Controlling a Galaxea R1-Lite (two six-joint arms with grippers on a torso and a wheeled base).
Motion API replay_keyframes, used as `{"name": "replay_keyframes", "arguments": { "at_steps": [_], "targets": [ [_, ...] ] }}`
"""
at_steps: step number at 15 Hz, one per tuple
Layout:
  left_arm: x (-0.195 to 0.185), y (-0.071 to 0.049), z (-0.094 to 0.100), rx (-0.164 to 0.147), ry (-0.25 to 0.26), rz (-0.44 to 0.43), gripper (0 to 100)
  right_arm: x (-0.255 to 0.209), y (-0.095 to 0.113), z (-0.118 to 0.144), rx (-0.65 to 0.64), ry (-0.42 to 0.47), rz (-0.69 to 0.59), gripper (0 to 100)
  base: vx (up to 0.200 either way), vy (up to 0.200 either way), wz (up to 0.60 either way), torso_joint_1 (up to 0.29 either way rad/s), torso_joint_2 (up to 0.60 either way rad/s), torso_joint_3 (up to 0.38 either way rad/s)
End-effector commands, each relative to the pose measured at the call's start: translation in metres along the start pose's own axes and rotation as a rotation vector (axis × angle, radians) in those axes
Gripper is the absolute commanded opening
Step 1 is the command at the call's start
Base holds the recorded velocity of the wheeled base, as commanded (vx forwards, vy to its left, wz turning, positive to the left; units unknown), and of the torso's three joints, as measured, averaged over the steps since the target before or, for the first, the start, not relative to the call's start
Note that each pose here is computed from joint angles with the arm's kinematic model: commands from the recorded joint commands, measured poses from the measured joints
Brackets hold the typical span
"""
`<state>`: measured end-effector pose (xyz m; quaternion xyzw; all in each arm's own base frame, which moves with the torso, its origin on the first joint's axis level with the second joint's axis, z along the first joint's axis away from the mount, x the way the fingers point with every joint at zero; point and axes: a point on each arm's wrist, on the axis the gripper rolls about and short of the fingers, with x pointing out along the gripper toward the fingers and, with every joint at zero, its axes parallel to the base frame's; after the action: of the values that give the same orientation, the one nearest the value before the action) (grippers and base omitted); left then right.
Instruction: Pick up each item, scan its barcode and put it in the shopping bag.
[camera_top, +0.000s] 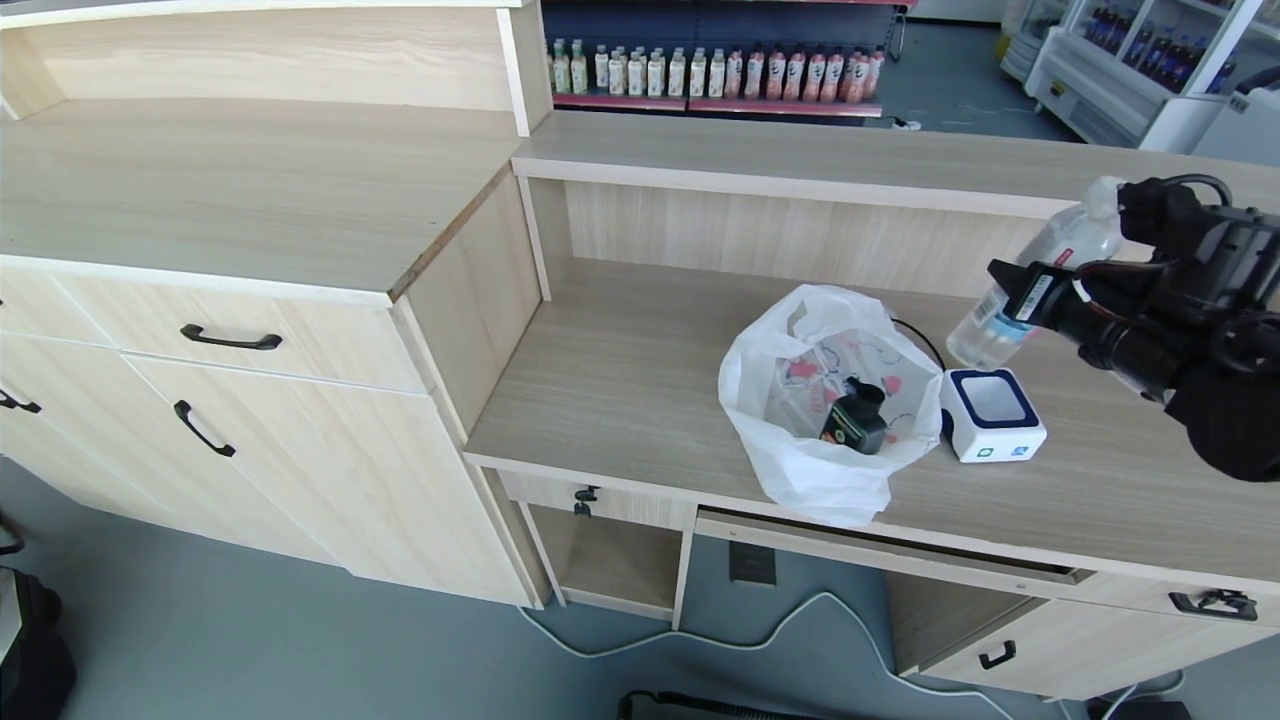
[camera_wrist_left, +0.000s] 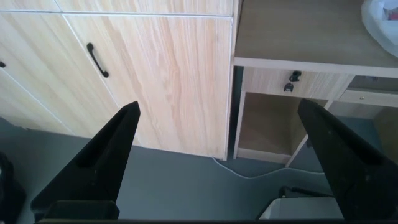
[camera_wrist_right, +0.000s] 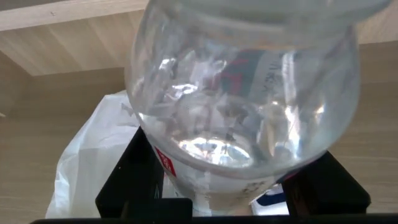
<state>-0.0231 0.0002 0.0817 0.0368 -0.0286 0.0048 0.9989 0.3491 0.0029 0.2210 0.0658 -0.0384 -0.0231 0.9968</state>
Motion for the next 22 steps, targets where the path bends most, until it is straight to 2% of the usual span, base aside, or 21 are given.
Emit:
{"name": "replay_keyframes", "arguments": {
  "at_steps": [1, 4, 7, 9, 14, 18, 22],
  "targets": [
    [0.000, 0.000, 0.000, 0.000, -0.001, 0.000, 100, 0.024, 0.013, -0.031, -0.016, 0.060, 0.033, 0, 0.000, 0.000, 0.00, 0.000, 0.00, 0.000],
    [0.000, 0.000, 0.000, 0.000, -0.001, 0.000, 100, 0.043, 0.029, -0.040, -0.051, 0.042, 0.073, 0, 0.000, 0.000, 0.00, 0.000, 0.00, 0.000],
    [0.000, 0.000, 0.000, -0.002, -0.001, 0.000, 100, 0.067, 0.029, -0.072, -0.057, 0.023, 0.084, 0, 0.000, 0.000, 0.00, 0.000, 0.00, 0.000],
    [0.000, 0.000, 0.000, 0.000, -0.001, 0.000, 100, 0.073, 0.032, -0.095, -0.108, 0.049, 0.098, 0, 0.000, 0.000, 0.00, 0.000, 0.00, 0.000],
    [0.000, 0.000, 0.000, 0.000, -0.001, 0.000, 100, 0.082, 0.046, -0.133, -0.132, 0.045, 0.177, 0, 0.000, 0.000, 0.00, 0.000, 0.00, 0.000],
    [0.000, 0.000, 0.000, -0.002, -0.001, 0.000, 100, 0.088, 0.051, -0.145, -0.148, 0.030, 0.191, 0, 0.000, 0.000, 0.00, 0.000, 0.00, 0.000],
    [0.000, 0.000, 0.000, -0.002, -0.001, 0.000, 100, 0.093, 0.047, -0.157, -0.152, 0.045, 0.182, 0, 0.000, 0.000, 0.00, 0.000, 0.00, 0.000]
  ]
}}
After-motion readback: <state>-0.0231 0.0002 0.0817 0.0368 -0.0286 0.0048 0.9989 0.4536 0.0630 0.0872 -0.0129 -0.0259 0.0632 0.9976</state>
